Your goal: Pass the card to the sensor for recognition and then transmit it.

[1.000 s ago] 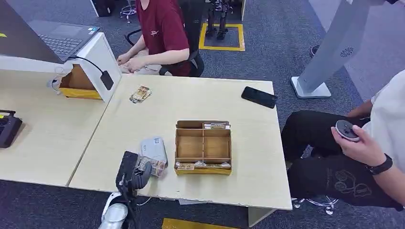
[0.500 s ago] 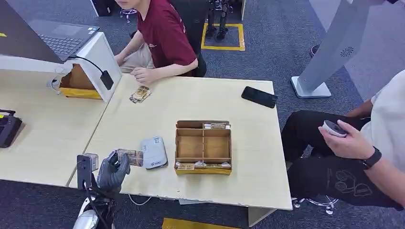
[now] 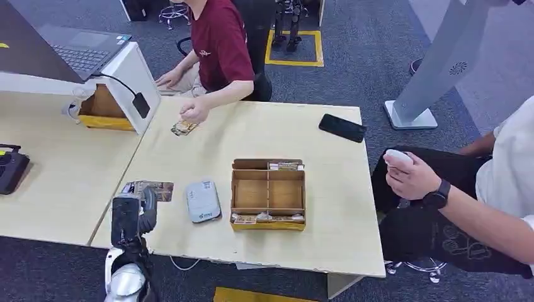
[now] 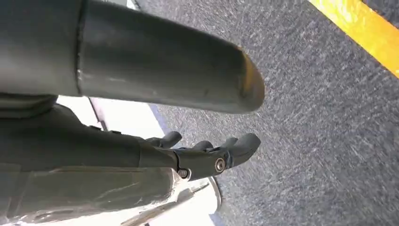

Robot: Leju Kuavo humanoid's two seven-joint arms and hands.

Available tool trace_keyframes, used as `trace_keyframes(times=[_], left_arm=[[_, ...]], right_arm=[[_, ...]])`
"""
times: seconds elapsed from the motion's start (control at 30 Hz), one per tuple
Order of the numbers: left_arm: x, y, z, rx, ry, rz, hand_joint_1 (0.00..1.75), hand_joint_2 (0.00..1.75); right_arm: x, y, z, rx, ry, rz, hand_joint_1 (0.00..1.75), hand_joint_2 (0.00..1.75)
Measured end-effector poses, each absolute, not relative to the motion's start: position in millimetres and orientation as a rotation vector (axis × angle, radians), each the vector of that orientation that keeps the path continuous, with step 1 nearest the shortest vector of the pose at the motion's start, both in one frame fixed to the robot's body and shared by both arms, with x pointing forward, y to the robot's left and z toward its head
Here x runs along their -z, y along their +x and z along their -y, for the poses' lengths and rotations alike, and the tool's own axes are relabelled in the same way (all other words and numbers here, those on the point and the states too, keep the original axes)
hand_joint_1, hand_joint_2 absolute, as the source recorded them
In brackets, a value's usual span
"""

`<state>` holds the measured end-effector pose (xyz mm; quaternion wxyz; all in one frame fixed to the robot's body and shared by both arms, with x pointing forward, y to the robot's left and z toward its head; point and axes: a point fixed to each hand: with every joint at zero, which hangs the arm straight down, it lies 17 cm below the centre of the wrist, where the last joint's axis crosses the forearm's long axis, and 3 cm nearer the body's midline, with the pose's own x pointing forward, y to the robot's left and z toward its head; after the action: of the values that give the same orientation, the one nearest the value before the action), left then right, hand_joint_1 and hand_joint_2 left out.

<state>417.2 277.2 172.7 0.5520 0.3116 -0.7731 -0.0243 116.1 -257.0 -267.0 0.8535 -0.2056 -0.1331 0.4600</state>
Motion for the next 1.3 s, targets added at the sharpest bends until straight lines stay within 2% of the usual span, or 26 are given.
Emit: trace_keyframes(times=[0.1,0.23,0.37,0.73,0.77,0.93,1.13,1.3], left_arm=[[-197.6,434.0,-273.8,0.209,1.003,1.886,1.75,1.75],[-216.6,455.6,-272.0,0.433,1.23,1.939,1.75,1.75],[-223.4,466.2,-286.3,0.486,1.32,1.944,1.75,1.75],[-226.5,472.1,-317.2,0.39,1.381,1.914,1.75,1.75],[-226.1,472.4,-317.1,0.382,1.378,1.913,0.0,1.75],[-221.1,473.3,-320.5,0.333,1.345,1.908,0.0,1.75],[-190.9,479.7,-341.8,0.004,1.115,1.802,0.0,1.75],[-170.9,488.6,-308.2,-0.022,0.864,1.796,0.0,1.75]], right_arm=[[266.3,123.1,252.1,-0.997,-0.417,0.287,0.0,0.0],[264.5,133.5,247.3,-1.029,-0.408,0.303,0.0,0.0],[264.0,135.9,245.8,-1.047,-0.409,0.309,0.0,0.0],[263.2,138.6,245.3,-1.064,-0.415,0.32,0.0,0.0],[263.1,139.0,245.0,-1.064,-0.415,0.323,0.0,0.0],[262.8,140.1,244.8,-1.066,-0.416,0.329,0.0,0.0],[262.3,139.4,249.1,-1.06,-0.439,0.321,0.0,0.0],[262.3,136.6,250.8,-1.052,-0.451,0.323,0.0,0.0]])
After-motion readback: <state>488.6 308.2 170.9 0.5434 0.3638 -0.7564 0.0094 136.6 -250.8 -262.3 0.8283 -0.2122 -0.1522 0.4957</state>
